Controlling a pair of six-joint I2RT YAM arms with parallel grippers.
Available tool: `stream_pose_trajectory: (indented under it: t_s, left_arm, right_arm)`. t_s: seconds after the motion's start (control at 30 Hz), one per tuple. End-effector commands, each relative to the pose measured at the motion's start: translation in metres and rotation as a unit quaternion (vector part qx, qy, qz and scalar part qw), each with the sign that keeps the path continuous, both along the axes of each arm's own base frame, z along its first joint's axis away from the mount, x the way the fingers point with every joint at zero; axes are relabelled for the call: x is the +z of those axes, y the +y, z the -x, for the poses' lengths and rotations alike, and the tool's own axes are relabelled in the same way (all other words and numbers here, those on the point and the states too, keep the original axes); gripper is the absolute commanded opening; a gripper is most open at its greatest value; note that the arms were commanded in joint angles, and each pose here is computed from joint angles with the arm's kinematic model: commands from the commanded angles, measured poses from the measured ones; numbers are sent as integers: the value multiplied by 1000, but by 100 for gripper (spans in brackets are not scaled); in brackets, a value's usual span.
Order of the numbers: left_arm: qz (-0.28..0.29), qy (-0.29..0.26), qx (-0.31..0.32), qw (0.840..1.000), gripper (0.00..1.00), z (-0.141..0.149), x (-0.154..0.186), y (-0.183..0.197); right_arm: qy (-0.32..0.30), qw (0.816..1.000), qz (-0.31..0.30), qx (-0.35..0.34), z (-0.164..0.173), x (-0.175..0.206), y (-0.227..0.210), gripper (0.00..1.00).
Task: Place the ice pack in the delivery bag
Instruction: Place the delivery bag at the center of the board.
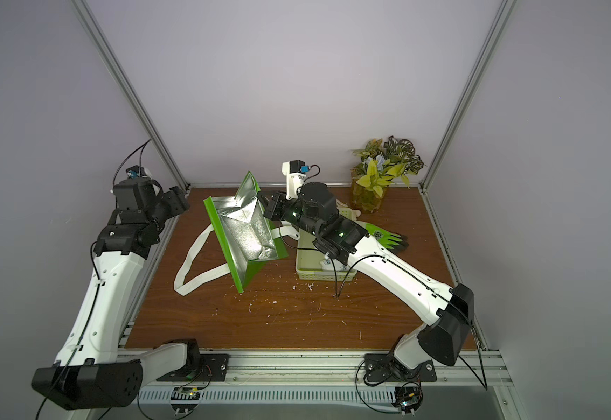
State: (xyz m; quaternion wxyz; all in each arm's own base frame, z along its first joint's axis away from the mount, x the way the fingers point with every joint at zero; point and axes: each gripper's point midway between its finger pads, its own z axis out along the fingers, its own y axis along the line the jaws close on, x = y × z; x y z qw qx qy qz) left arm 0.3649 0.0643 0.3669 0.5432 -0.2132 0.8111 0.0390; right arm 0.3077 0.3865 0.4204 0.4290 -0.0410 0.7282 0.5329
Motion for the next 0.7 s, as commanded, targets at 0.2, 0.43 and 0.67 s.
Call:
stream_pose_trajectory:
  t_s: [0.2,0.43,0.67]
  left_arm:
    - [-26,0,2,1000,77,10,29,5]
    - [5,15,-119,993,77,13,29,-62]
    - [80,11,-183,980,78,35,31,-94]
  right_arm:
    - [65,997,-35,5,-16,-48,4,0]
    - [62,997,4,-45,-41,-75,-13,0]
    - [45,998,16,-45,-53,-72,-8,0]
